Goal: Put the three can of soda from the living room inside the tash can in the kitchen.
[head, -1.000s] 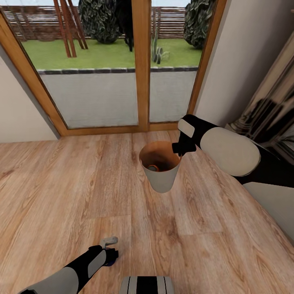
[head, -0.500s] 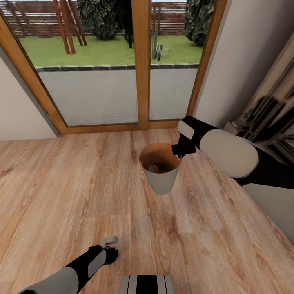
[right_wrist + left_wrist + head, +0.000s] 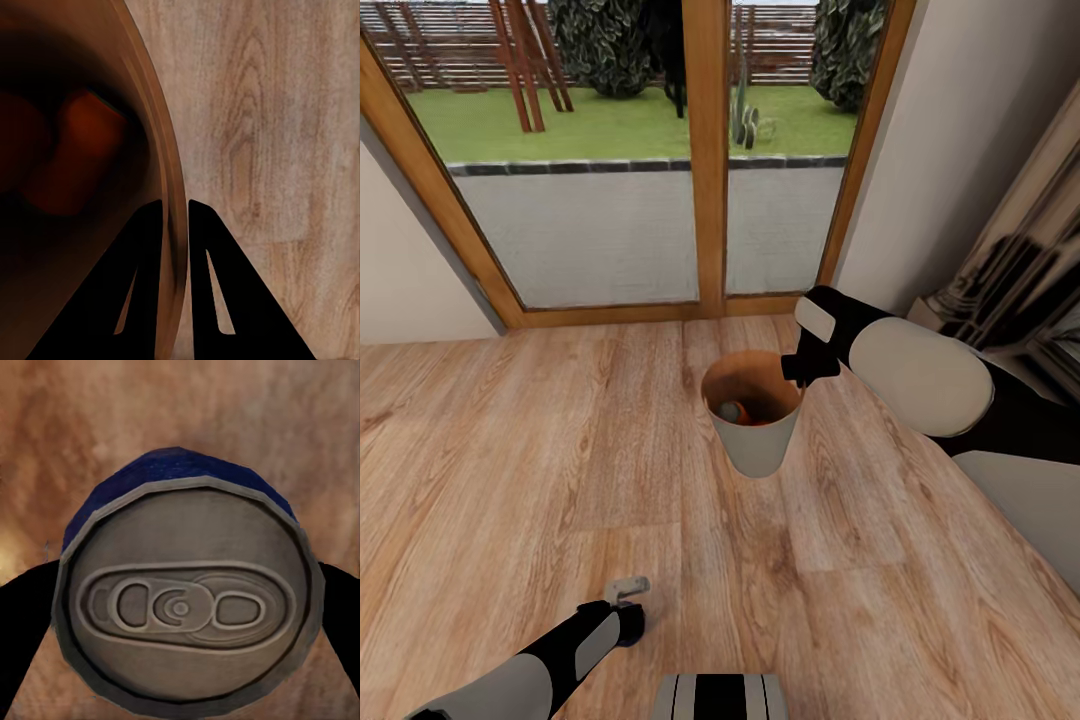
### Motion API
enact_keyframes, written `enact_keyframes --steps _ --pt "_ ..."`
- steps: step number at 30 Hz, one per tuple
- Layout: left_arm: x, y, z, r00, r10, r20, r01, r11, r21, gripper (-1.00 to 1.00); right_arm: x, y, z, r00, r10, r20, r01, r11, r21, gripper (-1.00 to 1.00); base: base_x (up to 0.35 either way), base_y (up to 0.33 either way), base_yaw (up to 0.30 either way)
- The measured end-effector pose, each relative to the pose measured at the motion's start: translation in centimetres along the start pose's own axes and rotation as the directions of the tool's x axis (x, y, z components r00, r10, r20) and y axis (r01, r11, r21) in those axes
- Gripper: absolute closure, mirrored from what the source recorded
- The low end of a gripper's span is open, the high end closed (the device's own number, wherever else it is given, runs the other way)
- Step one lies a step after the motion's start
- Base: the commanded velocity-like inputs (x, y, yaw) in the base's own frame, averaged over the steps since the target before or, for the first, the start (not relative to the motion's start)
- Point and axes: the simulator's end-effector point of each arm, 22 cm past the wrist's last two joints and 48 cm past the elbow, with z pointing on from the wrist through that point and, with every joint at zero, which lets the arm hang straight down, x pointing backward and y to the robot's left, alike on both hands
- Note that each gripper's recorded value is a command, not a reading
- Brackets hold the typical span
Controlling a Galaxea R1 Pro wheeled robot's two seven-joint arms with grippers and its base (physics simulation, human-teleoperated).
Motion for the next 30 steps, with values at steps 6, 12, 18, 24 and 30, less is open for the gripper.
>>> enact_keyframes --steps 6,12,18,24,30 --pt "-0.1 0.1 0.0 1.000 -0.001 0.003 0.001 1.000 -0.001 1.00 0.1 0.1 0.1 1.000 0.000 -0.003 0.000 1.000 -0.001 1.00 0.000 0.000 0.000" --pt "-0.4 0.0 0.0 1.000 -0.005 0.014 0.005 1.000 0.001 1.00 0.2 0.1 0.2 1.000 0.000 -0.004 0.000 1.000 -0.002 1.00 0.000 0.000 0.000" --pt "-2.2 -0.5 -1.0 0.997 -0.015 0.073 0.013 1.000 0.026 1.00 0.2 0.0 -1.3 1.000 0.000 0.013 0.000 1.000 0.000 1.00 0.000 0.000 0.000" --pt "-3.5 -1.0 -2.0 0.994 -0.018 0.104 0.013 0.999 0.046 1.00 0.9 -0.1 -2.1 1.000 0.004 0.016 -0.004 1.000 -0.003 1.00 0.000 0.000 0.000" --pt "-4.2 -1.3 -3.0 0.994 -0.018 0.111 0.012 0.998 0.055 1.00 1.7 -0.3 -2.6 1.000 0.002 0.017 -0.002 1.000 0.005 1.00 0.000 0.000 0.000"
